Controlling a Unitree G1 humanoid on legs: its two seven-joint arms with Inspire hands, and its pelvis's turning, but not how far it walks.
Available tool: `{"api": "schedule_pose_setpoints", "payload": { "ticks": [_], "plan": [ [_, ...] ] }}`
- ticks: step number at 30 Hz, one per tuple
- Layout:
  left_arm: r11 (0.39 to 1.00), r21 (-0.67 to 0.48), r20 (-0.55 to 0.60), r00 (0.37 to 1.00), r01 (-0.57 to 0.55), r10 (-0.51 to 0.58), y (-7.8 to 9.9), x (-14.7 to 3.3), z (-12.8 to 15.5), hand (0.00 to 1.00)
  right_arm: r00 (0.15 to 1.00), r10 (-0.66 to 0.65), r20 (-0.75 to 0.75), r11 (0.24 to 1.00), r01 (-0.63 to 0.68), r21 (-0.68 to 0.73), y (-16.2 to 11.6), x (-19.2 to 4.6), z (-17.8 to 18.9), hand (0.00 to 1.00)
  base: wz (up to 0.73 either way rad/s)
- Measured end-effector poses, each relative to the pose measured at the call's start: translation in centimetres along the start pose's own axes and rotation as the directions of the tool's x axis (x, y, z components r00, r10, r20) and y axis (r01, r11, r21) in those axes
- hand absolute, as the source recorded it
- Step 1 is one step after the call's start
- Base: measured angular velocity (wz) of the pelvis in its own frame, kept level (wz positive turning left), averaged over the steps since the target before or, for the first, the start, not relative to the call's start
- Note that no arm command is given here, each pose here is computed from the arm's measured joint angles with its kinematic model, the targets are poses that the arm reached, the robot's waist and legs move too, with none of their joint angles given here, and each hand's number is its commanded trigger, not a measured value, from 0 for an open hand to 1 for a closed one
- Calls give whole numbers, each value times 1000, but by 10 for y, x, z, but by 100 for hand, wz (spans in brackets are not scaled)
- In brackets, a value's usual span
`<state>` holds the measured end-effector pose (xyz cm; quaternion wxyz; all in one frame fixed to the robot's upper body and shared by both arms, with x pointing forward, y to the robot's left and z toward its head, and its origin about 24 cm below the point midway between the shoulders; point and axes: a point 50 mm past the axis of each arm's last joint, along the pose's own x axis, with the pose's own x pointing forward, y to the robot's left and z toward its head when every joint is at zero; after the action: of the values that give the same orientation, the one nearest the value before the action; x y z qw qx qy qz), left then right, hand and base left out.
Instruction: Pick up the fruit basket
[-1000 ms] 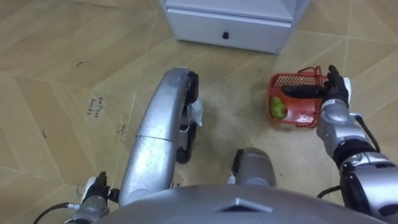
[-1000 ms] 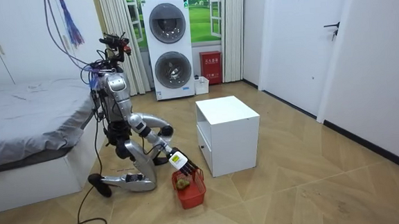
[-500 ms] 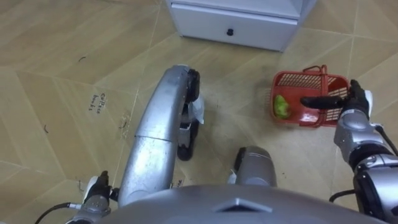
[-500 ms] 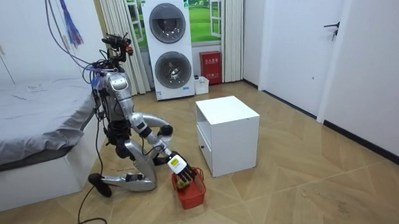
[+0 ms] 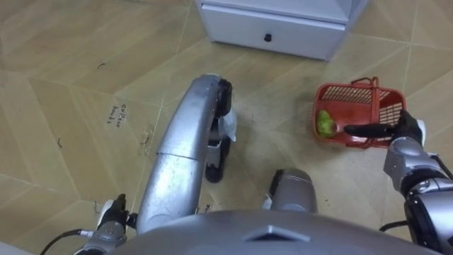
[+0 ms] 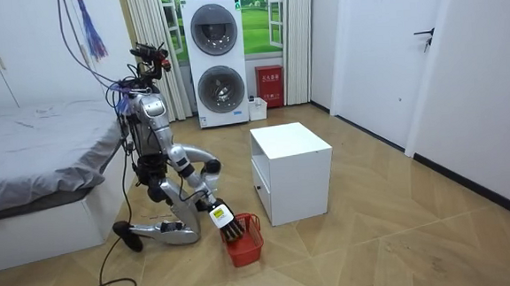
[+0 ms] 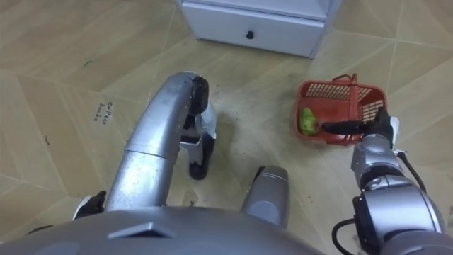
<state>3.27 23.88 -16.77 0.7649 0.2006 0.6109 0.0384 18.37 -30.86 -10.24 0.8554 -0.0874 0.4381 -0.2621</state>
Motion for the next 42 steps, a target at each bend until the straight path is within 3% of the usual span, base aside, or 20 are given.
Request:
{"api": "schedule_pose_setpoints", "payload": {
  "ticks": [15, 16, 17, 18, 27, 42],
  "plan": [
    [1000, 3, 8, 1000, 4, -4, 1, 1, 7, 0, 998, 70, 6, 996, -70, -58, 7, 0, 4, 0, 0],
    [1000, 3, 10, 1000, 4, -4, 1, 2, 7, 0, 997, 73, 6, 995, -72, -65, 8, 0, 4, 60, 0],
    [1000, 3, 16, 1000, 2, -2, 2, 2, 10, 0, 997, 76, 6, 994, -75, -73, 8, 0, 4, 94, 0],
    [1000, 3, 23, 1000, -1, 1, 3, 3, 14, 0, 997, 76, 6, 994, -75, -75, 9, 0, 4, 100, 0],
    [1000, 10, 46, 999, -11, 10, 7, 5, 28, 0, 996, 84, -18, 989, -85, -119, 9, 0, -1, 100, -1],
    [1000, 12, 35, 999, -10, 9, 7, 5, 28, 0, 991, 123, -47, 981, -129, -148, 17, -2, -6, 100, -2]
  ]
}}
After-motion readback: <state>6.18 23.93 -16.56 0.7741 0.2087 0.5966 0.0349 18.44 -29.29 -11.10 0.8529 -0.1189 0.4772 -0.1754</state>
